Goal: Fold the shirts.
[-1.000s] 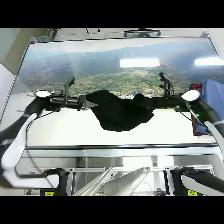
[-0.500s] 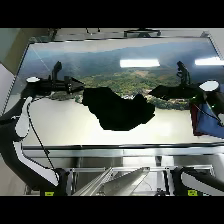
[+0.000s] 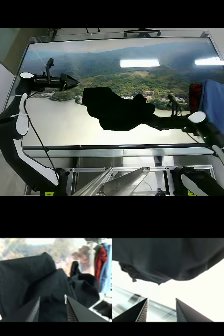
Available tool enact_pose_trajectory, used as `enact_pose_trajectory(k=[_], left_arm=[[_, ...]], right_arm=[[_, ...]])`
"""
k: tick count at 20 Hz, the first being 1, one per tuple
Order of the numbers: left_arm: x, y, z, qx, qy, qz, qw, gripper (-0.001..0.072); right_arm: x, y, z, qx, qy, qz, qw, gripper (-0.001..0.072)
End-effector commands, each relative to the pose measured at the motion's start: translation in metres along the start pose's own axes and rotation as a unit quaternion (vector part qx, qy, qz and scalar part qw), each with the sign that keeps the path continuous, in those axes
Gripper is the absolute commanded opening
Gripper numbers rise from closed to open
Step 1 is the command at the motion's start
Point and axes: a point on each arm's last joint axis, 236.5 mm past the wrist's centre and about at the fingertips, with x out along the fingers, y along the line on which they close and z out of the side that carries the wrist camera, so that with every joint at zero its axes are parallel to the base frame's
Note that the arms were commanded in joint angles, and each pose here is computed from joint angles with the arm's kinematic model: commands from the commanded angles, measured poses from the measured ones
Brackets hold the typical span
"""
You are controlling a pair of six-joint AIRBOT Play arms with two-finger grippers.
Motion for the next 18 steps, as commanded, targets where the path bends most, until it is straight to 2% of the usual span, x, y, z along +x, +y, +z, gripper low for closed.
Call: enact_pose_trajectory(k=[1,6,8,12,13,14,18], left_arm=[[0.027,0.013,-0.003,-0.003,0.010,0.017,1.000,0.0336],[0.023,0.027,0.000,-0.006,0.004,0.031,1.000,0.0336],[0.013,0.039,0.001,0.003,0.010,0.064,0.998,0.0336],[0.006,0.058,-0.001,0.025,0.030,0.125,0.991,0.0336],[0.007,0.062,-0.001,0.026,0.031,0.131,0.991,0.0336],[0.013,0.061,-0.002,0.028,0.034,0.130,0.990,0.0336],[0.046,0.066,-0.019,0.025,0.067,0.123,0.990,0.0336]], right_arm=[[0.040,-0.010,-0.017,0.050,-0.020,-0.026,0.998,0.0384],[0.092,-0.018,-0.036,0.119,0.003,-0.041,0.992,0.0382],[0.103,-0.021,-0.036,0.118,0.013,-0.050,0.992,0.0343],[0.110,-0.005,-0.005,0.093,-0.014,-0.040,0.995,0.0342],[0.110,0.000,0.002,0.088,-0.021,-0.036,0.995,0.0306],[0.109,0.006,0.006,0.070,-0.023,-0.032,0.997,0.0120],[0.108,0.015,0.004,0.058,-0.010,-0.022,0.998,0.0020]])
